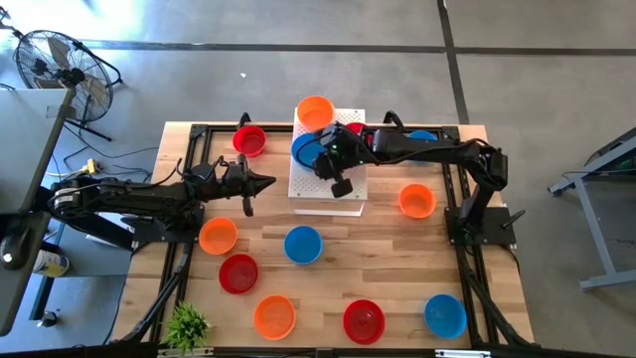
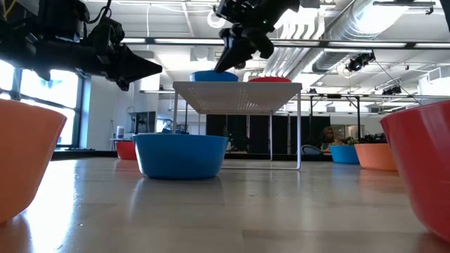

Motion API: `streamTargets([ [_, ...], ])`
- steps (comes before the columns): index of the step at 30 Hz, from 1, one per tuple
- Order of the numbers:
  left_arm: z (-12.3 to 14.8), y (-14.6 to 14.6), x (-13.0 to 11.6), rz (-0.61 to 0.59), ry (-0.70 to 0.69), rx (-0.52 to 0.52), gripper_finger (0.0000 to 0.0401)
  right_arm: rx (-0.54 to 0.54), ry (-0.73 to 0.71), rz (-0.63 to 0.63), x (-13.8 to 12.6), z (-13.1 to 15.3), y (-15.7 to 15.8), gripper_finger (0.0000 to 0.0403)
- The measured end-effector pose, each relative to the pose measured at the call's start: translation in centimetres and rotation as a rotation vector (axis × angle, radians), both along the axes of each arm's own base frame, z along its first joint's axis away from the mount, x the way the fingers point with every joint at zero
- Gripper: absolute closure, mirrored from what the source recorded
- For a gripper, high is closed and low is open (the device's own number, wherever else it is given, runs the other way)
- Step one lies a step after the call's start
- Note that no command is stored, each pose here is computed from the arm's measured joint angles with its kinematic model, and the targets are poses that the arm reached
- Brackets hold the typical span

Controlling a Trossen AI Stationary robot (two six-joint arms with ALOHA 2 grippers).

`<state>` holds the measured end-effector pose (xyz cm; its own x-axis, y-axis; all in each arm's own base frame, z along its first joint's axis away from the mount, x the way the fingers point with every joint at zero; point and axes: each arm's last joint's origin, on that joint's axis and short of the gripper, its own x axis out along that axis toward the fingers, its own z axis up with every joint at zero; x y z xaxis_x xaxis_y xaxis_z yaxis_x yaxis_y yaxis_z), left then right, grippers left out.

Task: Pick & Place Mini bowls
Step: Adjust the bowls on the shelf

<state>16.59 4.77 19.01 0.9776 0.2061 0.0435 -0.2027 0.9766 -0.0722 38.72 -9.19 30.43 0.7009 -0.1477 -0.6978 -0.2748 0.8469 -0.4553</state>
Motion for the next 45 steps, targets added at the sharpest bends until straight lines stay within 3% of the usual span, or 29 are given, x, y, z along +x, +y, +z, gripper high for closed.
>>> streamTargets([
  [9,0.0,0.0,0.0,0.000,0.000,0.000,0.0400,0.016,-0.053,-0.022,0.1,0.6,0.2,0.0336],
  [16,-0.2,0.0,0.0,-0.001,0.016,-0.002,0.0400,-0.014,-0.116,-0.110,-2.6,4.4,1.2,0.0308],
  [20,-0.2,0.0,0.0,0.000,0.021,0.000,0.0400,-0.012,-0.030,-0.284,-6.2,6.0,0.9,0.0330],
  [25,-0.2,0.0,0.0,0.000,0.021,0.005,0.0400,0.042,0.106,-0.519,-10.0,6.4,-0.4,0.0391],
  [29,-0.2,0.0,0.0,0.001,0.020,0.010,0.0400,0.150,0.187,-0.632,-11.4,5.7,-1.8,0.0389],
  [38,-0.2,0.0,0.0,0.001,0.020,0.010,0.0400,0.269,0.328,-0.715,-12.2,4.0,-3.5,0.0399],
  [45,-0.2,0.0,0.0,0.001,0.020,0.010,0.0400,0.273,0.376,-0.723,-11.4,2.8,-4.1,0.0401],
])
